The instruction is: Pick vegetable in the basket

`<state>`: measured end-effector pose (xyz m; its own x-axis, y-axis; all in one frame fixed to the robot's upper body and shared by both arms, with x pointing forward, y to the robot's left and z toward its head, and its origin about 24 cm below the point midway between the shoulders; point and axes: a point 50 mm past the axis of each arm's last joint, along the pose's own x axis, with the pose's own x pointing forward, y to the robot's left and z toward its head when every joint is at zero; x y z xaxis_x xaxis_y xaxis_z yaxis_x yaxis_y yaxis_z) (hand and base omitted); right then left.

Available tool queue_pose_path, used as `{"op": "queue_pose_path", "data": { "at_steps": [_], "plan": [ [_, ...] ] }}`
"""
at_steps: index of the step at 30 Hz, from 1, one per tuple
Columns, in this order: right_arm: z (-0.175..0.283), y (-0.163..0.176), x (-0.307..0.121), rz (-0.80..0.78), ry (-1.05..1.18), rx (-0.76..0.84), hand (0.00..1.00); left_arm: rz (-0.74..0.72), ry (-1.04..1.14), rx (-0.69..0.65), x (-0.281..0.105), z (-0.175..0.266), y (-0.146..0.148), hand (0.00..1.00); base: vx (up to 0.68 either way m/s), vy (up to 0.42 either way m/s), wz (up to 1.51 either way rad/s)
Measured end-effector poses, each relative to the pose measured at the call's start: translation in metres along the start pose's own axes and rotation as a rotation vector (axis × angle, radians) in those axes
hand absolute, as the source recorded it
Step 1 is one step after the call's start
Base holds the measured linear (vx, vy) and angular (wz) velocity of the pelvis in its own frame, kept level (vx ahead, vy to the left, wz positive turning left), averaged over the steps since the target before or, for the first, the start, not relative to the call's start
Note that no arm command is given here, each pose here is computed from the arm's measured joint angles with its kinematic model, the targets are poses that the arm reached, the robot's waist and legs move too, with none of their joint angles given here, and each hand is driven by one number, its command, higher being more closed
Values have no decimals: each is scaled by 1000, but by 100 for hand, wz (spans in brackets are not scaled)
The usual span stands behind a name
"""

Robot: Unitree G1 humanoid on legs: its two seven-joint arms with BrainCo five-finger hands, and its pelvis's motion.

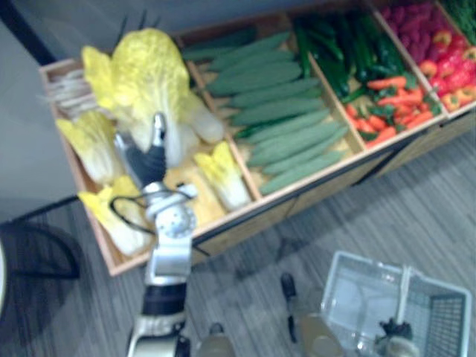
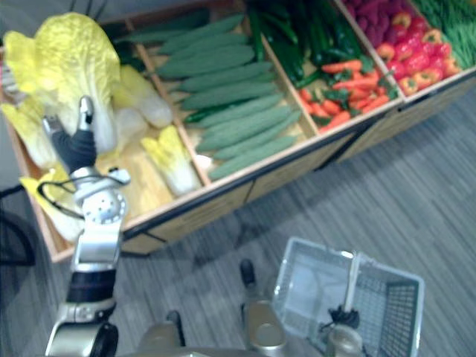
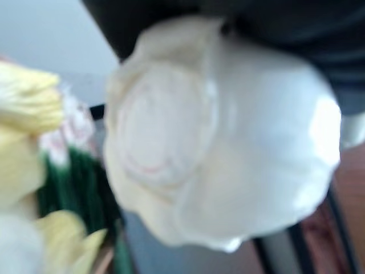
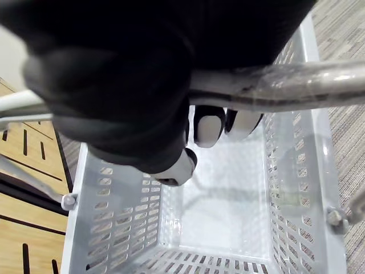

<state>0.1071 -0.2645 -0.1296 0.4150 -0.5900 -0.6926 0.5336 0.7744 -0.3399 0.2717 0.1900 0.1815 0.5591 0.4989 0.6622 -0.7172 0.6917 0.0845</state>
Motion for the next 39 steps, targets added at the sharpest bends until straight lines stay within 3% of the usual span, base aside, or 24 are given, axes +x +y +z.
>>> {"op": "queue_pose_path", "data": {
  "at_steps": [4, 9, 14, 17, 21, 24, 29, 39],
  "plan": [
    [-22, -2, -8, -7, 66, -18, 100, -60, -66, -67, -29, 15, 4, 100, -47, 54, -27],
    [-7, -5, -1, -17, 36, -38, 100, -233, 98, -5, -71, -14, 17, 100, -49, 3, -109],
    [63, 18, 1, 64, -233, -201, 100, -428, 266, 69, -106, -47, 19, 100, -7, -53, -194],
    [102, 53, -21, 176, -424, -166, 100, -572, 431, 196, -137, -85, 15, 100, 57, -239, -222],
    [131, 83, -50, 314, -617, -179, 100, -741, 543, 197, -174, -97, 4, 100, 128, -149, -218],
    [148, 103, -67, 413, -729, -218, 100, -763, 581, 182, -183, -100, -5, 100, 202, -74, -209],
    [140, 124, -82, 527, -732, -264, 100, -757, 647, 195, -197, -104, -3, 100, 214, -17, -84],
    [131, 135, -112, 663, -785, -244, 100, -879, 622, 285, -212, -107, -6, 100, 391, 36, 31]
  ]
}}
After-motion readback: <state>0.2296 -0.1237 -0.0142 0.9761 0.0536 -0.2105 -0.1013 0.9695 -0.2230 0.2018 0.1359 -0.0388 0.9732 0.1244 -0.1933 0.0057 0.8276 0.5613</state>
